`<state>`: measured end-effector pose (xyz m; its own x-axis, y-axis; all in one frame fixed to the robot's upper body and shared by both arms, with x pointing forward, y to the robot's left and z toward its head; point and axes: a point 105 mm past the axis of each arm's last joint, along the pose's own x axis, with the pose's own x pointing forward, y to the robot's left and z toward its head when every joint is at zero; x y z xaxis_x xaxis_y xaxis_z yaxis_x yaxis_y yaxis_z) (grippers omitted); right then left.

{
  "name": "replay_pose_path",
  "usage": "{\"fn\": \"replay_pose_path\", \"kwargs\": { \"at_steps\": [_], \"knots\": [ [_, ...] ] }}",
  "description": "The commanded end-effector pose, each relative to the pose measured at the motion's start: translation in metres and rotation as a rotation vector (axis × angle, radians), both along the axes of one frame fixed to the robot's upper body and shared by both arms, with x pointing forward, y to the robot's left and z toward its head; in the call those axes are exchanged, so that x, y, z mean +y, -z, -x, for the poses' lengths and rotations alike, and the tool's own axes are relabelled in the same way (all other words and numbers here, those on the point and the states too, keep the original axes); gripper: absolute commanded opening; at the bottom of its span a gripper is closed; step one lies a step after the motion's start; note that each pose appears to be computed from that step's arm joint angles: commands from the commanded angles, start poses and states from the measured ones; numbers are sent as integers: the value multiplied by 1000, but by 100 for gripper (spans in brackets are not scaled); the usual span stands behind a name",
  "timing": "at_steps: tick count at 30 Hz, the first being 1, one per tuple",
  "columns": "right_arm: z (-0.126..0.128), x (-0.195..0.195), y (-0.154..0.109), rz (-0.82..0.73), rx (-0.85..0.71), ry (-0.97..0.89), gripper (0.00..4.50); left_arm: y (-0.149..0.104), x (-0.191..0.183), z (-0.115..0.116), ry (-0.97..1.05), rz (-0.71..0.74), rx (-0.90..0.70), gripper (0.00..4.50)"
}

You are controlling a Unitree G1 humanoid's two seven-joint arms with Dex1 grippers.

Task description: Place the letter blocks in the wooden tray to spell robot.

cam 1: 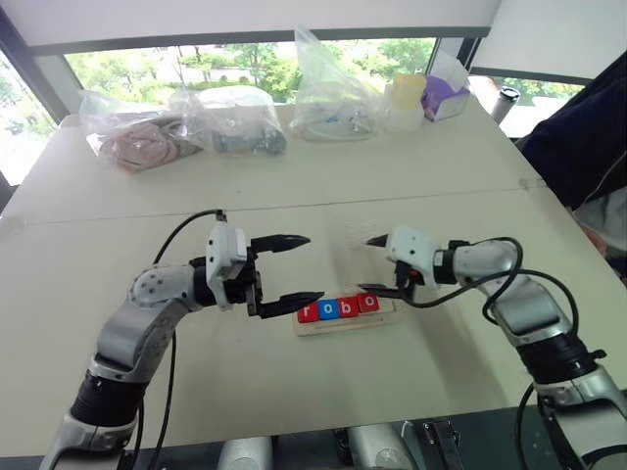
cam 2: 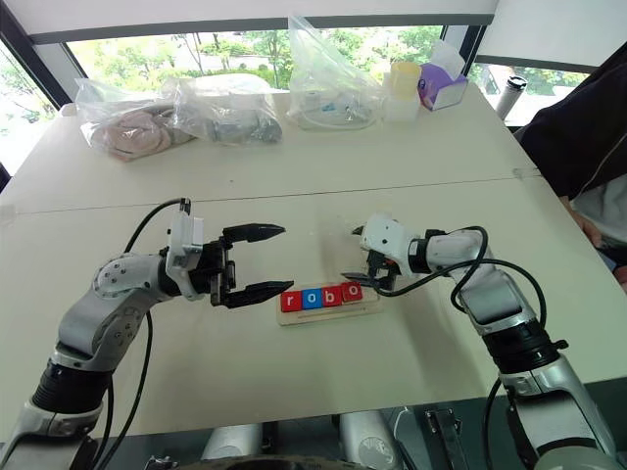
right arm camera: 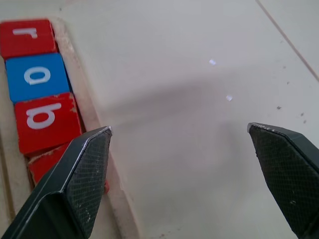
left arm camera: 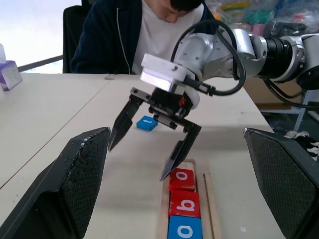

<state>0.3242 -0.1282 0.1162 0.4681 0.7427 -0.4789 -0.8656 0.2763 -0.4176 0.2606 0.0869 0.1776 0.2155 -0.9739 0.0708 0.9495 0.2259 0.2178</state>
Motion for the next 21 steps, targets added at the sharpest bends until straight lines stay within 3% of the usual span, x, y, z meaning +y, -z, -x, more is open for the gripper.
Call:
{"fn": "replay_pose_path", "kwargs": {
  "at_steps": [1, 10, 15, 21],
  "knots": [
    [5, 3, -3, 11, -24, -38, 448, -4, -2, 3, 10, 0, -24, 450],
    [9, 4, -8, 3, -8, -55, 448, -4, -3, 2, 13, 3, -28, 450],
    [0, -3, -26, -46, -55, 7, 448, -4, -4, 2, 14, 4, -27, 450],
    [-20, -39, -63, -242, -144, 304, 448, -3, -5, 3, 11, 9, -28, 450]
  ]
}}
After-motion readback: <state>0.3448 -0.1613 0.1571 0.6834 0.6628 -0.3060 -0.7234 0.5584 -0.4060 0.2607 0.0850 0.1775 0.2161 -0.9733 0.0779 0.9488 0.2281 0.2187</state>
